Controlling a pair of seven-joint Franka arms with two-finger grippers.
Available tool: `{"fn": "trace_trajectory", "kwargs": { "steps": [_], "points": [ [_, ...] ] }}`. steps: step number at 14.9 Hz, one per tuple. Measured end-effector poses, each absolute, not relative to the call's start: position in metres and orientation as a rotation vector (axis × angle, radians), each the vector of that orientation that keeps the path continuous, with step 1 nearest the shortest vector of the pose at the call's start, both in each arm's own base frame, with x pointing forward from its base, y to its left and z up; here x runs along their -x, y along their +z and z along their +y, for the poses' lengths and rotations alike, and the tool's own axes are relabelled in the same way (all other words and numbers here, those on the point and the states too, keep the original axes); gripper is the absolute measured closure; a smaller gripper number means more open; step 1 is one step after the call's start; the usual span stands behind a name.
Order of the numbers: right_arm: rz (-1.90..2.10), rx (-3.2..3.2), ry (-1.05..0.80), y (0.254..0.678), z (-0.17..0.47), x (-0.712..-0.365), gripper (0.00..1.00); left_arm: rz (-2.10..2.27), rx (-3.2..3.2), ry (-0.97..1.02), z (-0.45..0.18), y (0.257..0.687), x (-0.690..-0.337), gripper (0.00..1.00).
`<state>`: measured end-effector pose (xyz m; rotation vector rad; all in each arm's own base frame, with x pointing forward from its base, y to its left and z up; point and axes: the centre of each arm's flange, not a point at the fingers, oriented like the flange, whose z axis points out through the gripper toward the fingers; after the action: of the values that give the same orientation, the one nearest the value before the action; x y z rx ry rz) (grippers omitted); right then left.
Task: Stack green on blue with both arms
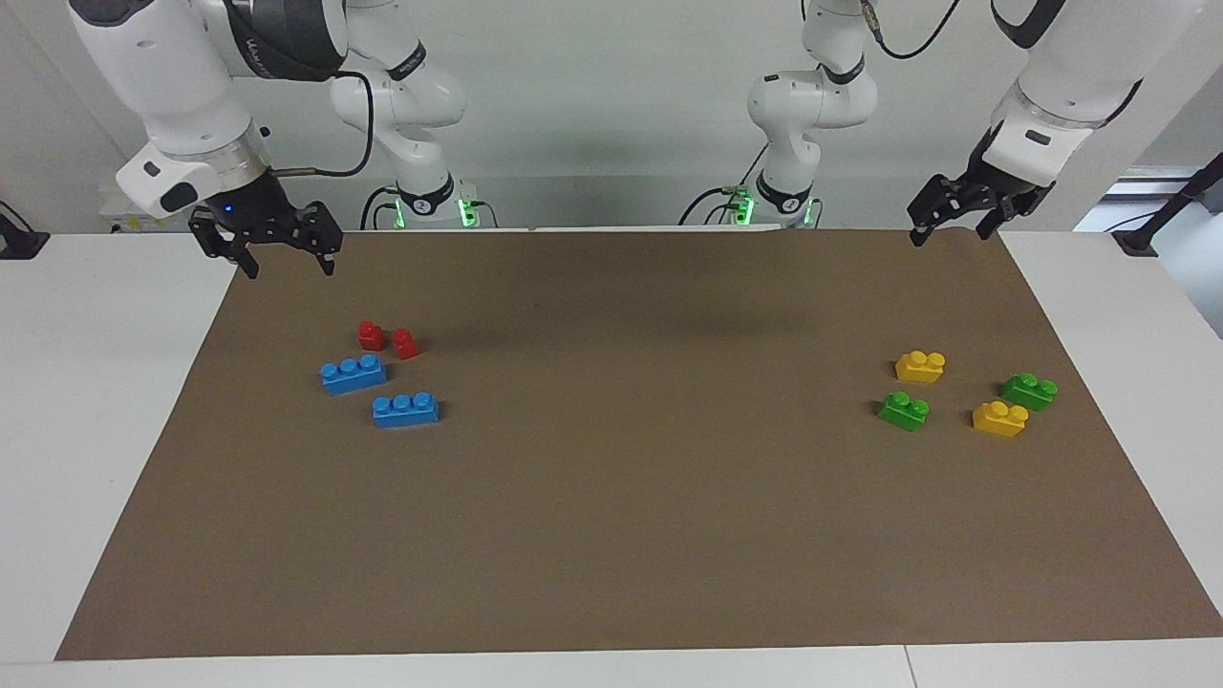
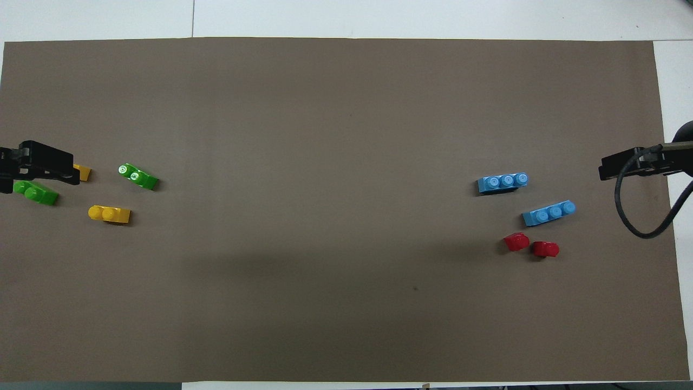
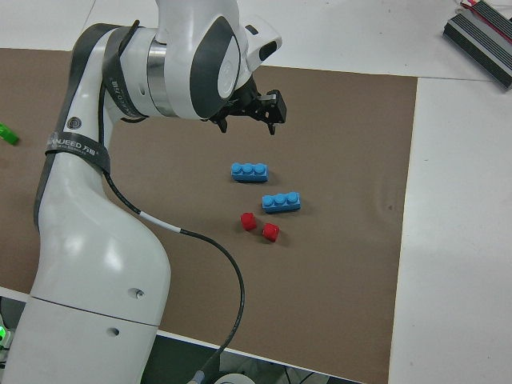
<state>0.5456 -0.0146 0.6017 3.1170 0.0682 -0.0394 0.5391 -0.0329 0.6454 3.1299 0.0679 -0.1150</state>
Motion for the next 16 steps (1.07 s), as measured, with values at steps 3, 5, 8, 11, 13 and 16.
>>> {"fn": "trace_trajectory", "kwargs": {
  "steps": [3,5,8,11,13,16],
  "points": [
    [0.066,-3.117,-0.039,0.6017,-0.0154,-0.5455,0.00,0.066,-3.130,-0.115,-0.0333,0.6456,-0.5389,0.00],
    [0.065,-3.117,-0.039,0.6016,-0.0156,-0.5455,0.00,0.065,-3.130,-0.115,-0.0337,0.6457,-0.5388,0.00],
    [0.063,-3.117,-0.039,0.6016,-0.0163,-0.5455,0.00,0.067,-3.130,-0.114,-0.0329,0.6458,-0.5387,0.00],
    [0.061,-3.117,-0.039,0.6017,-0.0172,-0.5455,0.00,0.066,-3.130,-0.118,-0.0330,0.6463,-0.5378,0.00],
    [0.060,-3.117,-0.038,0.6020,-0.0173,-0.5455,0.00,0.069,-3.130,-0.119,-0.0324,0.6466,-0.5374,0.00],
    [0.059,-3.117,-0.022,0.6033,-0.0179,-0.5466,0.00,0.076,-3.130,-0.125,-0.0302,0.6451,-0.5372,0.00]
  ]
}}
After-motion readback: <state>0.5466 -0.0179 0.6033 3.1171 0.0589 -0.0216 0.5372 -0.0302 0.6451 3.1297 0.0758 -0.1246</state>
